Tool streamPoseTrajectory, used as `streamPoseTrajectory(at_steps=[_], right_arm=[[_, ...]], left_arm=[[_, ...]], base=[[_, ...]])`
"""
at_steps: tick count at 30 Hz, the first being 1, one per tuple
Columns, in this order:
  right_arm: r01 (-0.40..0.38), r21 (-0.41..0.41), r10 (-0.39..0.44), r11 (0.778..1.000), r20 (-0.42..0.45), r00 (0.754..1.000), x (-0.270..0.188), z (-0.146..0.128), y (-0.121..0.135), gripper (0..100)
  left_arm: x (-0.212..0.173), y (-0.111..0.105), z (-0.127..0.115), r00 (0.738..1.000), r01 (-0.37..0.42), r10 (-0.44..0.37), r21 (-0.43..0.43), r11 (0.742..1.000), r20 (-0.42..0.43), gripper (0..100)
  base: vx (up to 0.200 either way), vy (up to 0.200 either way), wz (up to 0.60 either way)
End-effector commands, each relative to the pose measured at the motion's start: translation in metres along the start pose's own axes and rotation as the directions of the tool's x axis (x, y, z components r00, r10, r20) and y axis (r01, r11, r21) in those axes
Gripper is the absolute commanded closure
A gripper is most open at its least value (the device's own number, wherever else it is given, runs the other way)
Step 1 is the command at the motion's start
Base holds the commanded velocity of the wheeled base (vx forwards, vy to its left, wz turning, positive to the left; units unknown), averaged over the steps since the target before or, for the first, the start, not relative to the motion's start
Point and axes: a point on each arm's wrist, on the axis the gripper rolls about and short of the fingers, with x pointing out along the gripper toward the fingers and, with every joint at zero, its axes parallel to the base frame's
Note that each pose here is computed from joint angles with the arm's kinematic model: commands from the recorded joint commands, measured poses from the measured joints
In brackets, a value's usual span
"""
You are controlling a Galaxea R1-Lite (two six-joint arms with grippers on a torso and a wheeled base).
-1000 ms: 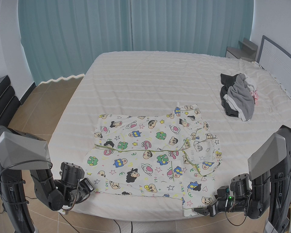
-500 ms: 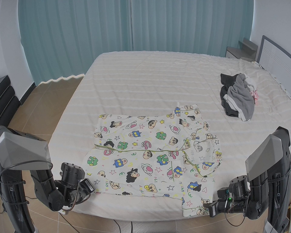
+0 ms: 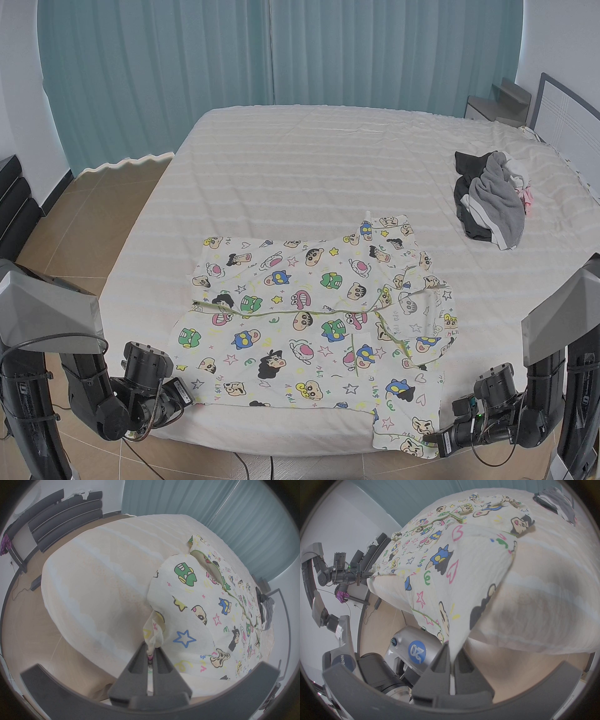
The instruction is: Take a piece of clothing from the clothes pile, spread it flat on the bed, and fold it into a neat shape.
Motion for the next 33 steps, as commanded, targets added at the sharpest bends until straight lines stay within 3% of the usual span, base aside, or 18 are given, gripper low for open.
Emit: streamPoseTrajectory(at_steps=[1,14,17,24,27,33], right_arm=[[-0.018,0.021,0.018,1.000,0.016,1.000,-0.015,0.002,-0.001,100],[-0.051,0.036,0.052,0.998,-0.034,0.998,-0.018,-0.002,0.000,100],[-0.096,0.040,0.097,0.995,-0.017,0.995,-0.019,0.000,0.001,100],[-0.275,0.118,0.268,0.954,0.074,0.961,-0.034,0.007,-0.013,100],[-0.306,0.128,0.295,0.943,0.099,0.950,-0.037,0.009,-0.017,100],[-0.353,0.134,0.317,0.926,0.234,0.919,-0.046,0.020,-0.032,100]], left_arm=[[-0.007,0.005,-0.008,1.000,-0.015,0.016,0.033,0.999,-0.025,100],[-0.014,0.012,-0.015,0.998,-0.034,0.037,0.064,0.997,-0.051,100],[-0.015,0.008,-0.010,0.999,-0.011,0.013,0.056,0.998,-0.029,100],[-0.032,-0.007,0.006,0.995,0.086,-0.087,0.030,0.996,0.051,100],[-0.036,-0.013,0.013,0.990,0.118,-0.119,0.024,0.993,0.080,100],[-0.035,-0.032,0.030,0.971,0.186,-0.186,0.009,0.982,0.149,100]], base=[[0.000,0.000,0.00],[0.000,0.000,0.00],[0.000,0.000,0.00],[0.000,0.000,0.00],[0.000,0.000,0.00],[0.000,0.000,0.00]])
